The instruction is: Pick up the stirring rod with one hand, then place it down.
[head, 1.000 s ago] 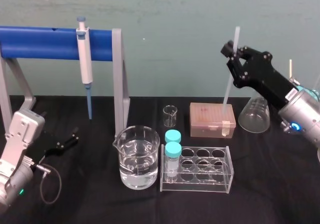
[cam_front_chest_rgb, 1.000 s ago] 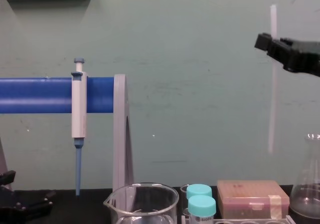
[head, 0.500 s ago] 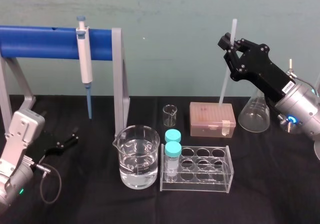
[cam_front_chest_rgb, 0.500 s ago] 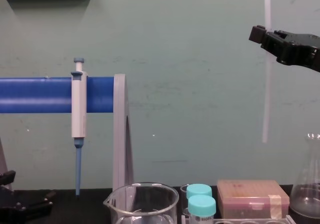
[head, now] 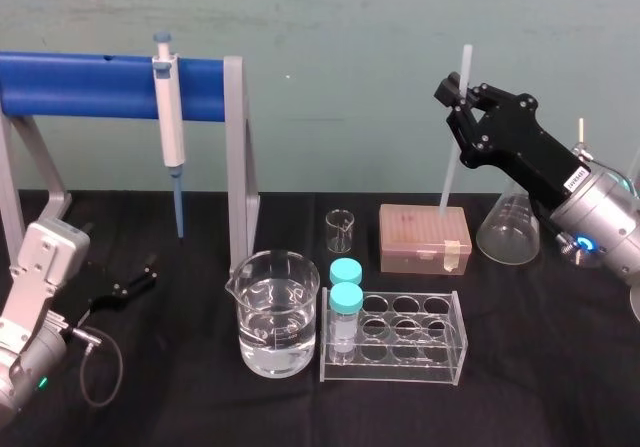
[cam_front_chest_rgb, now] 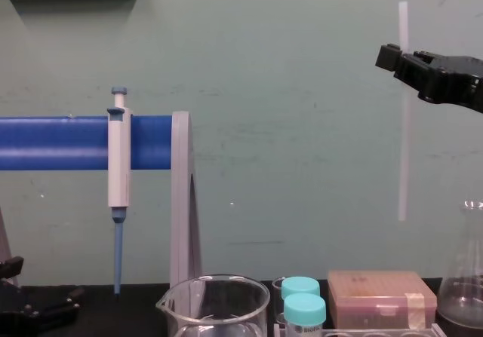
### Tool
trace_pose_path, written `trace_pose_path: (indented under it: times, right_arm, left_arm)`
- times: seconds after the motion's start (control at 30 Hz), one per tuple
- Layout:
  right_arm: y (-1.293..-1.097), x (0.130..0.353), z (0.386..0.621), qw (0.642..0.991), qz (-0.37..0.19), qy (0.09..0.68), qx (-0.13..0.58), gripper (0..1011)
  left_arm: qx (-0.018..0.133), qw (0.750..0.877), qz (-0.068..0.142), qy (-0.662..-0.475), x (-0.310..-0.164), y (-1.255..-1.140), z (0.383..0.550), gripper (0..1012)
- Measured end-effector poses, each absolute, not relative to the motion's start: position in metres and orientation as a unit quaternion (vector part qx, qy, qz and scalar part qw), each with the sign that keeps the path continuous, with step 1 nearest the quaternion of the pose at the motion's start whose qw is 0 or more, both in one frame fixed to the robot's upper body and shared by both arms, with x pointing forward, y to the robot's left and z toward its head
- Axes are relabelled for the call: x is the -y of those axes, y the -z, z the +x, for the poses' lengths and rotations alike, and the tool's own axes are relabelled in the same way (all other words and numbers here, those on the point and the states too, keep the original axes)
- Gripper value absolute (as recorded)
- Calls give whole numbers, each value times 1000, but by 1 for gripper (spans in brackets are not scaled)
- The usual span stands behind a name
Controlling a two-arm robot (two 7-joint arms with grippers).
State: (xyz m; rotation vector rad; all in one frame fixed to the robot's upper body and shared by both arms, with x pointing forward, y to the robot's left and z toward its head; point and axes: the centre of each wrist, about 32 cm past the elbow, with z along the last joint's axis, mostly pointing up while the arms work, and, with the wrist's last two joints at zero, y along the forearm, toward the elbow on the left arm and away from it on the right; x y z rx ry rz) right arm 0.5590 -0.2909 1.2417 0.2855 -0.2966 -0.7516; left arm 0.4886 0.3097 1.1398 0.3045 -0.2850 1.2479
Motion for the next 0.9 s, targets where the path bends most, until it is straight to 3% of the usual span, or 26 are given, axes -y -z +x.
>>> trace_pose_path:
  times: [0.9]
  right_arm:
    - [-1240, 290, 555, 910, 136, 365, 141, 67]
  left_arm:
    - [132, 791, 141, -580, -310, -1140, 489, 1000]
